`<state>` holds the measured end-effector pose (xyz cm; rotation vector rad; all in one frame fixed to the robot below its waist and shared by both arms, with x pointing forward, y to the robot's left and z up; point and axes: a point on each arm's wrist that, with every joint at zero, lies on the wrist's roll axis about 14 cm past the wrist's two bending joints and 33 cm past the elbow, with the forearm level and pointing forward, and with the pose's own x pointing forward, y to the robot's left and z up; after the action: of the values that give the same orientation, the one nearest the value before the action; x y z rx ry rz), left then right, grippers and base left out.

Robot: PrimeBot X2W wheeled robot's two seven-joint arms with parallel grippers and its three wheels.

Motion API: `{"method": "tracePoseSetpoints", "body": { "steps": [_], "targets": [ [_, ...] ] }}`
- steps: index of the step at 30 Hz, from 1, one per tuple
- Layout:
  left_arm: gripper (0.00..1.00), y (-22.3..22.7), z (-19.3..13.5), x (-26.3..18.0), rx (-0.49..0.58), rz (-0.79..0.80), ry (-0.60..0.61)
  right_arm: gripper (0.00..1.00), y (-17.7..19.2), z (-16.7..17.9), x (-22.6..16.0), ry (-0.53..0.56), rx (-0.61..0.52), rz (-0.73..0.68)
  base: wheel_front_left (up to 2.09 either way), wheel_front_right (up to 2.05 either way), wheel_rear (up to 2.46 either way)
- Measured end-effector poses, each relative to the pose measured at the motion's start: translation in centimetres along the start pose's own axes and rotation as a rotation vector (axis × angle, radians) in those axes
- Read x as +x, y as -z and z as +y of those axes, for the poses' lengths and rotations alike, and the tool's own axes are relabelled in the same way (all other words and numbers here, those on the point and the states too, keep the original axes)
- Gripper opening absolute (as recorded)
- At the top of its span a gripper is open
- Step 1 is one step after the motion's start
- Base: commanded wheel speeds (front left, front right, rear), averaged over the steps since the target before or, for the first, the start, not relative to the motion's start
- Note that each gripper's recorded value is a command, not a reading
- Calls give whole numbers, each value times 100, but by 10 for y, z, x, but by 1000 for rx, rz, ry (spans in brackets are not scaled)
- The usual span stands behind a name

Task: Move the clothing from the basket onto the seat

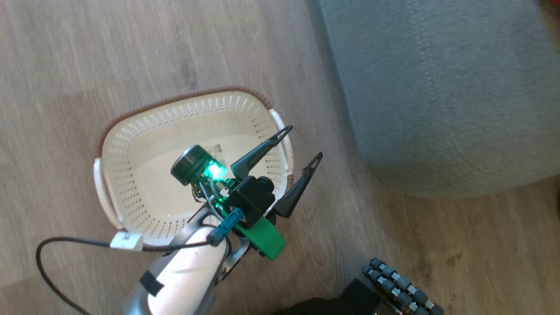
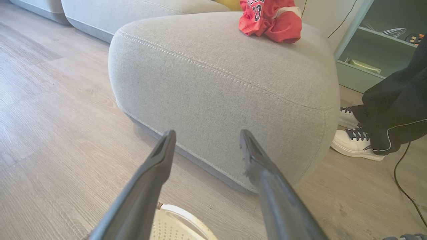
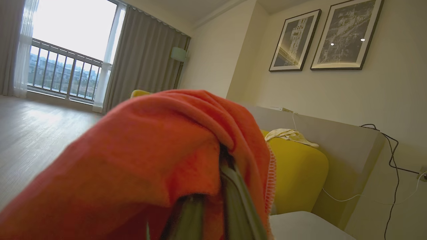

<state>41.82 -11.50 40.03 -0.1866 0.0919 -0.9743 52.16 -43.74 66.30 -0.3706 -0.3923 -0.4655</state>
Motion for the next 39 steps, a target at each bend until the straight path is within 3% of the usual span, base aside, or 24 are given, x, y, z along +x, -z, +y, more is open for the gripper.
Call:
{"method": "tracePoseSetpoints", "body": {
  "steps": [11, 21, 29, 39],
  "targets": [
    [100, 21, 20, -7, -19, 33, -41, 0, 109, -25, -26, 175, 14, 271, 0, 0, 0],
    [100, 35, 28, -8, -16, 57, -49, 0, 191, -16, -81, 210, 25, 551, 0, 0, 0],
    [100, 42, 31, -7, -20, 63, -53, 0, 226, -11, -108, 231, 39, 690, 0, 0, 0],
    [100, 42, 35, -6, -2, 62, -48, 0, 231, -5, -109, 226, 46, 718, 0, 0, 0]
  ]
}}
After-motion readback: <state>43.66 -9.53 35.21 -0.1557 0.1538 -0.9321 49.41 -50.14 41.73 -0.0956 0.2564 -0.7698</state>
